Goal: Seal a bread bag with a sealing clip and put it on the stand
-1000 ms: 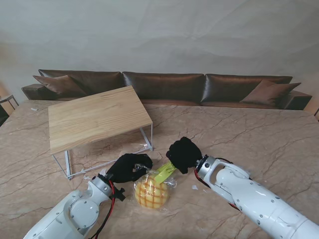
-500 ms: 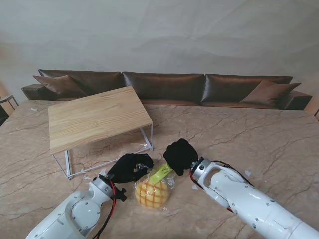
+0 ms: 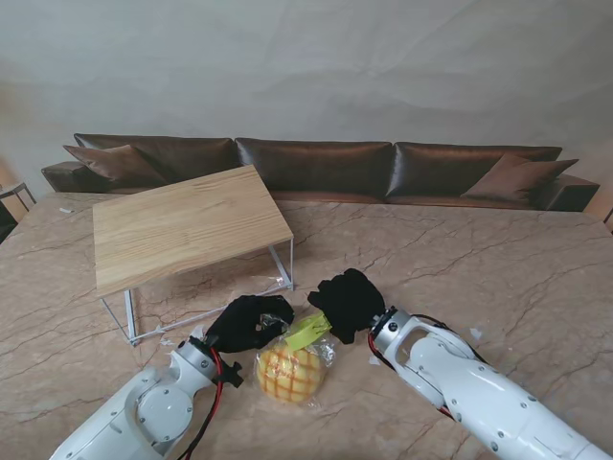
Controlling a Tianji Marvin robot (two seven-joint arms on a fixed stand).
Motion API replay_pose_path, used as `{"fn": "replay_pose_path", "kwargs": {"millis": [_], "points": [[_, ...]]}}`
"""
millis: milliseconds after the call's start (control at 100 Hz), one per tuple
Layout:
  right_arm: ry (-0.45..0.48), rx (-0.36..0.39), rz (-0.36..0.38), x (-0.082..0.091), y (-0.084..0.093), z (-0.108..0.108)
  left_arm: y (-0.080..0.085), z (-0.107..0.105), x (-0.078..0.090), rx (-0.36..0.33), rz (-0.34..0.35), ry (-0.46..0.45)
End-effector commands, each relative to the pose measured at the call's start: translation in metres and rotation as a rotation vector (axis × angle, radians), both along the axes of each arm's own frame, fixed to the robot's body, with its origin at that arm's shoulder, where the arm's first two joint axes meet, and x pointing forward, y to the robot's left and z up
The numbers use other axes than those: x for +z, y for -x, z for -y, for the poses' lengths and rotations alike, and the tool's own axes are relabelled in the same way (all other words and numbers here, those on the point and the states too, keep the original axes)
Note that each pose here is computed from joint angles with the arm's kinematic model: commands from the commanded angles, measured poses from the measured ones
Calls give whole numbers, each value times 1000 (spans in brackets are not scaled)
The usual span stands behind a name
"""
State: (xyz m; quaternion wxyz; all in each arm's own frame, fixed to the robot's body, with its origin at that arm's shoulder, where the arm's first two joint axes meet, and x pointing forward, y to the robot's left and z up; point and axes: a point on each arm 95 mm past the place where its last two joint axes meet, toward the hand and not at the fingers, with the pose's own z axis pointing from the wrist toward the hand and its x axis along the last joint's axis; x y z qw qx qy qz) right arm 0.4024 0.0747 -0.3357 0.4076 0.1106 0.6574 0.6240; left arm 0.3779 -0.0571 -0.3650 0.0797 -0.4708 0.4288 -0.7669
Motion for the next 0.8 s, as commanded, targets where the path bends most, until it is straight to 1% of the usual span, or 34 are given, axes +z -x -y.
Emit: {"fn": "replay_pose_path", "kwargs": {"millis": [0,220,420,580,790], "points": [[-2,14,-8,0,7,-4,2,1,-1,6,-4,5],[39,17,34,6,17,-1,1,1,1,14,2,4],[50,10,46,10,24,4,1,0,3,16,12,-1],[50,-27,44,19,32,13,2,-2,7,18,28,-5],[16,-118,34,31,48,36,3,-5,16,28,52,-7]]}}
